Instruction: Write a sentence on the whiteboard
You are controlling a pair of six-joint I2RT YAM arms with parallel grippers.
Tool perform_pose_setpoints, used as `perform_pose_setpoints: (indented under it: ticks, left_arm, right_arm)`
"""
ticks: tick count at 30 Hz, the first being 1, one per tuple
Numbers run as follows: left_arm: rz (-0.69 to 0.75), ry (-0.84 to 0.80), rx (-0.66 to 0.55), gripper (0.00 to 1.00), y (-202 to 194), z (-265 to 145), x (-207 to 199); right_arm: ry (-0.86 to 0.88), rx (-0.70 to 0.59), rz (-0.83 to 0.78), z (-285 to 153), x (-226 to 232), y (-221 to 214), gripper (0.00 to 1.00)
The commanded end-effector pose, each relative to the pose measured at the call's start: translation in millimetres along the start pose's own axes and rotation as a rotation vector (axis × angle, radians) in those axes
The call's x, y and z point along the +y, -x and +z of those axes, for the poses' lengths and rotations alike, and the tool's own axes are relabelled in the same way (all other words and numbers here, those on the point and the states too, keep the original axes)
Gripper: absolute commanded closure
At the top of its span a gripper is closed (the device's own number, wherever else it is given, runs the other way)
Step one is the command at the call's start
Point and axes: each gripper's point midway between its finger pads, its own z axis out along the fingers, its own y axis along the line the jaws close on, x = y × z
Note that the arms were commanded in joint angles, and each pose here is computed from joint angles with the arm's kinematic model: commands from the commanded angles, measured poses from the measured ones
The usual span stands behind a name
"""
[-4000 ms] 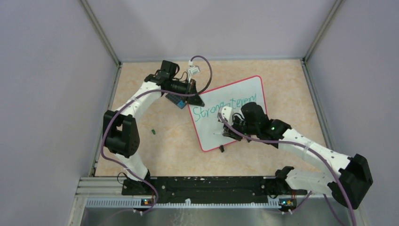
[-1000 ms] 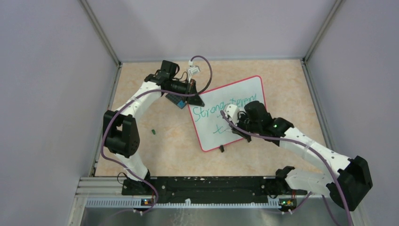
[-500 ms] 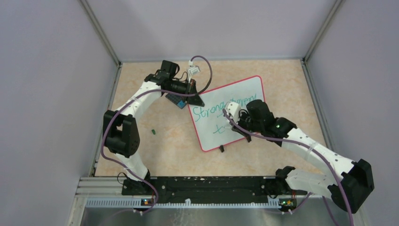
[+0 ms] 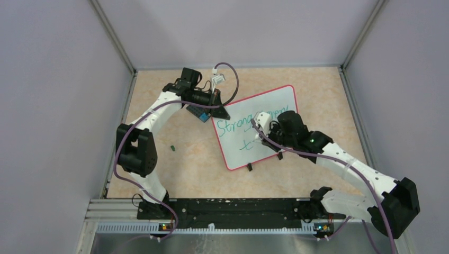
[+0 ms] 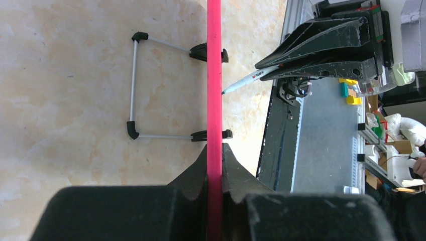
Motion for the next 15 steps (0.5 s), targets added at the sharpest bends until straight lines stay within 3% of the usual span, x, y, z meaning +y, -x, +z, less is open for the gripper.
perform_pose_setpoints:
  ticks: [1,8,15]
  left_arm:
    - [0.013,0.023,0.050,1.00,-13.8,9.5,10.5]
    - [0.012,0.022,0.049,1.00,-12.9,9.9,11.6]
    - [0.012,0.023,0.050,1.00,-13.5,9.8,11.0]
  right_arm:
    - [-0.057,-0.020,0.010,-6.2,-13.1,3.0,1.00]
    - [0.048,0.028,0.002,0.6,8.6,-17.6,1.00]
    - [0.029,0.043,-0.010,0.1,4.5,-19.8,1.00]
